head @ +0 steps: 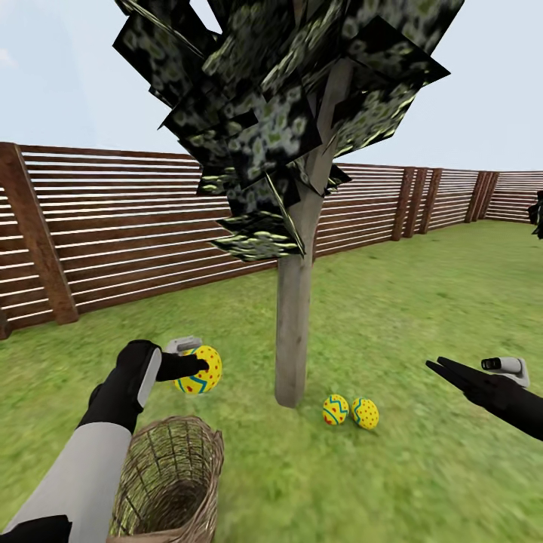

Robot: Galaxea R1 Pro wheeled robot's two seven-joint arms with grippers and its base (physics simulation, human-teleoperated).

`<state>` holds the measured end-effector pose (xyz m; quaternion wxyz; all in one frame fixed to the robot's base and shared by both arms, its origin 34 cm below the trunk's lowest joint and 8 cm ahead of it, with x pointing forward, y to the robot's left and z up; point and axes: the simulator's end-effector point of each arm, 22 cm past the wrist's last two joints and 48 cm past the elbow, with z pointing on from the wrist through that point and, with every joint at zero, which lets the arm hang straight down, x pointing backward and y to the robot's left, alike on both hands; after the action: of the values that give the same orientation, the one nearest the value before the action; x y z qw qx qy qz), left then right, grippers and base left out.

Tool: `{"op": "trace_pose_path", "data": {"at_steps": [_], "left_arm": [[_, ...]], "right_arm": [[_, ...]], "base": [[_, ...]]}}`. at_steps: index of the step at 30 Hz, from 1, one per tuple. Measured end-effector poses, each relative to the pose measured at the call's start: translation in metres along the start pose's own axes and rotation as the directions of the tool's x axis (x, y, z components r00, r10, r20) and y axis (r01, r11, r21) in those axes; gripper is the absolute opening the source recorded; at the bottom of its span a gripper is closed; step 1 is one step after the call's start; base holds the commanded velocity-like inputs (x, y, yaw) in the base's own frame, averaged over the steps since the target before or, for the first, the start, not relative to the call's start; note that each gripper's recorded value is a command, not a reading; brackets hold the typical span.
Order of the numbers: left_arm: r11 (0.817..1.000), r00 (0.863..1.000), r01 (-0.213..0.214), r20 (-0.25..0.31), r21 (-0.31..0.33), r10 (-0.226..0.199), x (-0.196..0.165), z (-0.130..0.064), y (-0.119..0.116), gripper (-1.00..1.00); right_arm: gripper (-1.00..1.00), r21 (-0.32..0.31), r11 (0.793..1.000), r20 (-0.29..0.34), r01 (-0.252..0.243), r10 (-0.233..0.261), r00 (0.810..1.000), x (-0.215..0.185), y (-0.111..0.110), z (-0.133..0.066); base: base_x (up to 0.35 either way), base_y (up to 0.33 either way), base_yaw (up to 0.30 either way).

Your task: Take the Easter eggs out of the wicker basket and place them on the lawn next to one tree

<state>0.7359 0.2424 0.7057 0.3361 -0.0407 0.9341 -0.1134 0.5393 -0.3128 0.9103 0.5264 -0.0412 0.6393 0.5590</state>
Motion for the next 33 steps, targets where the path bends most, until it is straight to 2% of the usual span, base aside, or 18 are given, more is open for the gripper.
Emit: {"op": "trace_pose_path", "data": {"at_steps": [5, 17, 26, 33], "left_arm": [[1.000, 1.000, -0.001, 0.002, -0.001, 0.001, -0.001, -0.001, 0.000, -1.00], [1.000, 1.000, -0.004, 0.006, -0.002, 0.004, -0.002, -0.005, -0.001, -1.00], [1.000, 0.999, 0.002, -0.035, -0.007, -0.002, 0.012, 0.003, 0.002, -1.00], [1.000, 0.990, 0.018, -0.142, -0.018, -0.020, 0.052, 0.023, 0.007, -1.00]], "right_arm": [[1.00, -0.001, 1.000, 0.001, 0.002, -0.002, 1.000, -0.001, 0.001, 0.000], [1.00, -0.007, 1.000, 0.005, 0.011, -0.011, 1.000, -0.003, 0.006, -0.001], [1.00, -0.009, 1.000, 0.007, 0.014, -0.014, 1.000, -0.004, 0.008, -0.002], [1.00, -0.009, 1.000, 0.007, 0.014, -0.014, 1.000, -0.004, 0.008, -0.002]], "base": [[0.000, -0.101, -0.157], [0.000, -0.269, -0.215], [0.000, -0.283, -0.103], [0.014, -0.284, -0.006]]}}
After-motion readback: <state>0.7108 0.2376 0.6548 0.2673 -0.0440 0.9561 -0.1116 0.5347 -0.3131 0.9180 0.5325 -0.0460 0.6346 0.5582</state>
